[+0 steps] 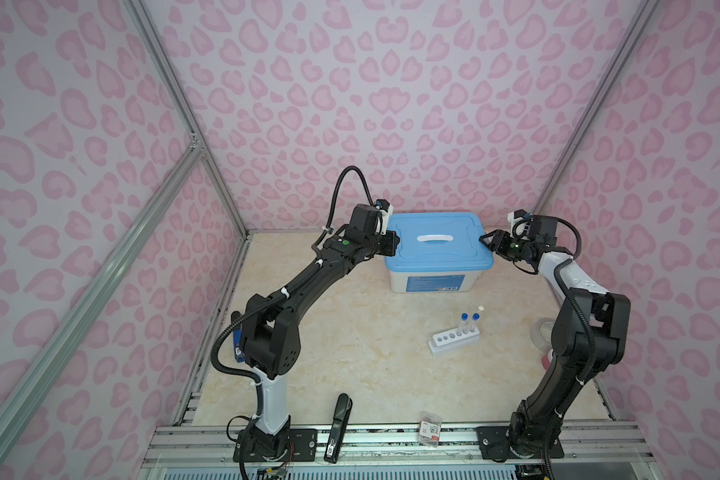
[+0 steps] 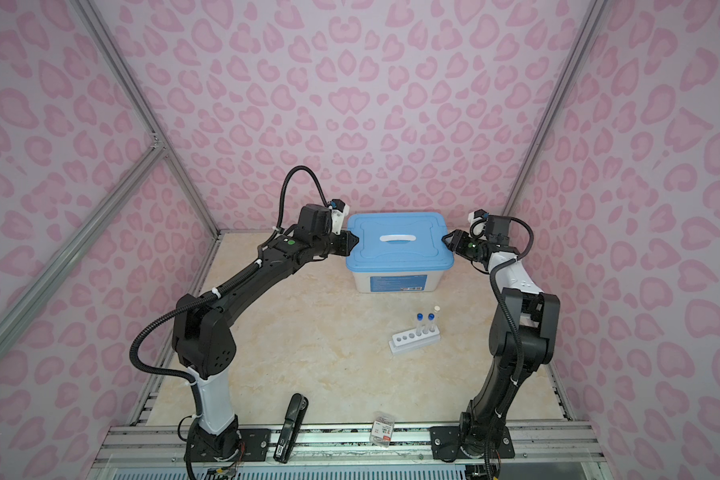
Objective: Organize the chemistry lab equipment
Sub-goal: 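Move the left gripper to the lid's near corner while the right gripper holds the rim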
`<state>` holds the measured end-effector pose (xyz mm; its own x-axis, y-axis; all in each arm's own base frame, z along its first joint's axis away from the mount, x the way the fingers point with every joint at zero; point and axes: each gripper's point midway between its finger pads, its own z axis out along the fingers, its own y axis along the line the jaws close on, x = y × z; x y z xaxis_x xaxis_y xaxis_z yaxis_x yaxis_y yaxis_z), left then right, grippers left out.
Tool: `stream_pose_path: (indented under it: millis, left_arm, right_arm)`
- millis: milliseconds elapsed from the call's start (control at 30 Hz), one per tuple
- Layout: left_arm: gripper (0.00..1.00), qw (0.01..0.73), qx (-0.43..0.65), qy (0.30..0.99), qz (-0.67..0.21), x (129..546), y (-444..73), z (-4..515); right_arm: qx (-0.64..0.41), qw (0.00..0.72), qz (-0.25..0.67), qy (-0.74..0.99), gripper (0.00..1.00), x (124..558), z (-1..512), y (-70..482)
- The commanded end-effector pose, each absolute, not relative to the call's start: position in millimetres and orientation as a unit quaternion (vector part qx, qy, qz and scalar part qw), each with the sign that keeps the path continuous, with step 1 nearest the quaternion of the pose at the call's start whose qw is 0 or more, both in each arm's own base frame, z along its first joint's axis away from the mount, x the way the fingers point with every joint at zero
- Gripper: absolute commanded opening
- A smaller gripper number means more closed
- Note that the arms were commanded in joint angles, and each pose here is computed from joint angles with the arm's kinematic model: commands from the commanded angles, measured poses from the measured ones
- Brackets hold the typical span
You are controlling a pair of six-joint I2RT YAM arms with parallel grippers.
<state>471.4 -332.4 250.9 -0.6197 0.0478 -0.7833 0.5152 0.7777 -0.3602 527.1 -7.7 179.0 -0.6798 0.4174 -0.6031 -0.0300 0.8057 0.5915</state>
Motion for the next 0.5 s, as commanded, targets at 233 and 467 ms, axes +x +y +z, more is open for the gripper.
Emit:
stream_pose_path:
  millis: [233,467]
  left_arm:
    - [0.18,0.406,0.194,0.838,-0.308,471.4,-361.4,256.1]
    - [0.18,0.396,0.200,0.840,-0.312,472.7,-369.5,245.9]
  right_arm:
    - [0.105,0.352,0.320,0.873,0.72,519.8,158.2,0.6]
    - [0.110,0.350,0.347,0.863,0.74,522.5,150.5,6.5]
